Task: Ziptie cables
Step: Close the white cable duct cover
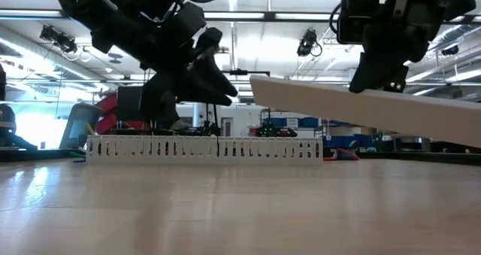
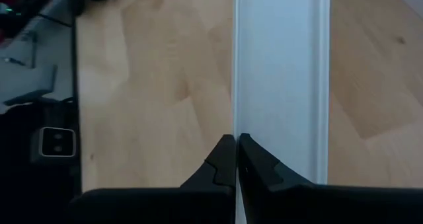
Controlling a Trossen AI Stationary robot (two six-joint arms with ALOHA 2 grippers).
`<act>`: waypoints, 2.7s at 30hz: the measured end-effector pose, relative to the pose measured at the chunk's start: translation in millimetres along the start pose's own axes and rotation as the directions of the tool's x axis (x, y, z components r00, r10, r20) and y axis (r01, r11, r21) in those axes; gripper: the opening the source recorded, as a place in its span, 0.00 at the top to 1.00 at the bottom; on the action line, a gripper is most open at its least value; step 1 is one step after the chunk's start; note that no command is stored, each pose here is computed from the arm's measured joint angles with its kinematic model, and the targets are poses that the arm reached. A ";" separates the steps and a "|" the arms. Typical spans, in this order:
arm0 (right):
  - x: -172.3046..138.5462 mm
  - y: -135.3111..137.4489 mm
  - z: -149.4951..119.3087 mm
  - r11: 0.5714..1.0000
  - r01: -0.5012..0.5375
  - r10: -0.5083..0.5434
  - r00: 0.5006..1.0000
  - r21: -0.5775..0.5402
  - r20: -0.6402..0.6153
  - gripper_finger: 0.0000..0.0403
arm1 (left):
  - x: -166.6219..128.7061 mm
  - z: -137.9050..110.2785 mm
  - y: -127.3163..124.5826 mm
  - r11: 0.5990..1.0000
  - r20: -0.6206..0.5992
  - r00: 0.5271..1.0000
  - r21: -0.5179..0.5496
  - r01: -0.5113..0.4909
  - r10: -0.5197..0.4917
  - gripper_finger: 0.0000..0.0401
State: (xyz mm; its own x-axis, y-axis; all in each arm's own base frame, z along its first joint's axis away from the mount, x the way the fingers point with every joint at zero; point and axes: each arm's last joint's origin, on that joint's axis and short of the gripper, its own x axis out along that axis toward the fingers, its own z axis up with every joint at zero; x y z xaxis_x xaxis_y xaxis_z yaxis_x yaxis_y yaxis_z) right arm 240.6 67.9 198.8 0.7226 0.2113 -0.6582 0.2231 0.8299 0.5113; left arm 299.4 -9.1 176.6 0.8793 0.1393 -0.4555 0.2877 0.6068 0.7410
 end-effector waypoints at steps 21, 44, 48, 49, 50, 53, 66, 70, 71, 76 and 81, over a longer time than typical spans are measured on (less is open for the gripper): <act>-0.4 4.0 7.3 0.994 -0.056 0.061 0.997 -0.090 0.056 1.00 | 2.4 9.8 4.0 1.000 0.197 0.980 -0.018 0.008 -0.005 0.73; -1.3 -3.9 19.3 0.991 -0.034 0.050 0.991 -0.127 0.122 0.97 | 2.1 10.0 3.1 0.962 0.239 0.970 -0.250 0.106 -0.045 0.99; -1.2 -6.3 19.1 0.987 0.025 -0.002 0.990 -0.159 0.141 0.90 | 2.9 5.1 -0.4 0.953 0.179 0.981 -0.275 0.128 -0.080 0.99; -1.2 -7.2 18.9 0.985 0.043 -0.019 0.989 -0.167 0.146 0.88 | 3.1 3.6 -1.7 0.952 0.157 0.984 -0.279 0.128 -0.086 0.99; -1.1 -8.2 18.5 0.982 0.066 -0.040 0.988 -0.175 0.151 0.86 | 3.2 2.5 -2.2 0.951 0.137 0.987 -0.283 0.121 -0.085 0.99; -1.2 -11.7 16.7 0.968 0.146 -0.113 0.980 -0.205 0.162 0.80 | 3.3 -0.5 -3.8 0.952 0.080 0.993 -0.287 0.103 -0.083 0.99; -11.5 -37.0 -10.5 0.885 0.435 -0.448 0.893 -0.167 -0.050 0.75 | -15.8 -4.8 -0.4 0.834 -0.034 0.991 -0.544 0.093 -0.132 1.00; -24.7 -37.5 -13.4 0.854 0.499 -0.507 0.862 -0.146 -0.025 0.75 | -24.8 -5.3 0.8 0.760 -0.047 0.984 -0.641 0.103 -0.172 1.00; -29.1 -37.6 -14.4 0.846 0.514 -0.522 0.853 -0.143 -0.019 0.75 | -26.2 -5.4 1.0 0.735 -0.050 0.983 -0.670 0.099 -0.177 1.00; -53.3 -37.8 -21.8 0.805 0.589 -0.589 0.808 -0.068 0.011 0.76 | -30.0 -3.2 0.9 0.597 0.011 0.972 -0.787 0.152 -0.233 1.00; -74.6 -39.7 -36.7 0.739 0.674 -0.674 0.739 0.021 0.003 0.76 | -31.0 2.5 7.3 0.490 0.006 0.964 -0.860 0.141 -0.267 1.00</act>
State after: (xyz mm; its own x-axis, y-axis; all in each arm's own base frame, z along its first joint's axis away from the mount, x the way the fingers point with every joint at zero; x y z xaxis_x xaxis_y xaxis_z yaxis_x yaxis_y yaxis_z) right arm 153.8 38.1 207.3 0.3853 -0.4046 -0.8294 0.6651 0.7448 -0.0543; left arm 275.1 -10.9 197.4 0.7728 -0.0330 -0.6338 -0.0614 0.9901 -0.1263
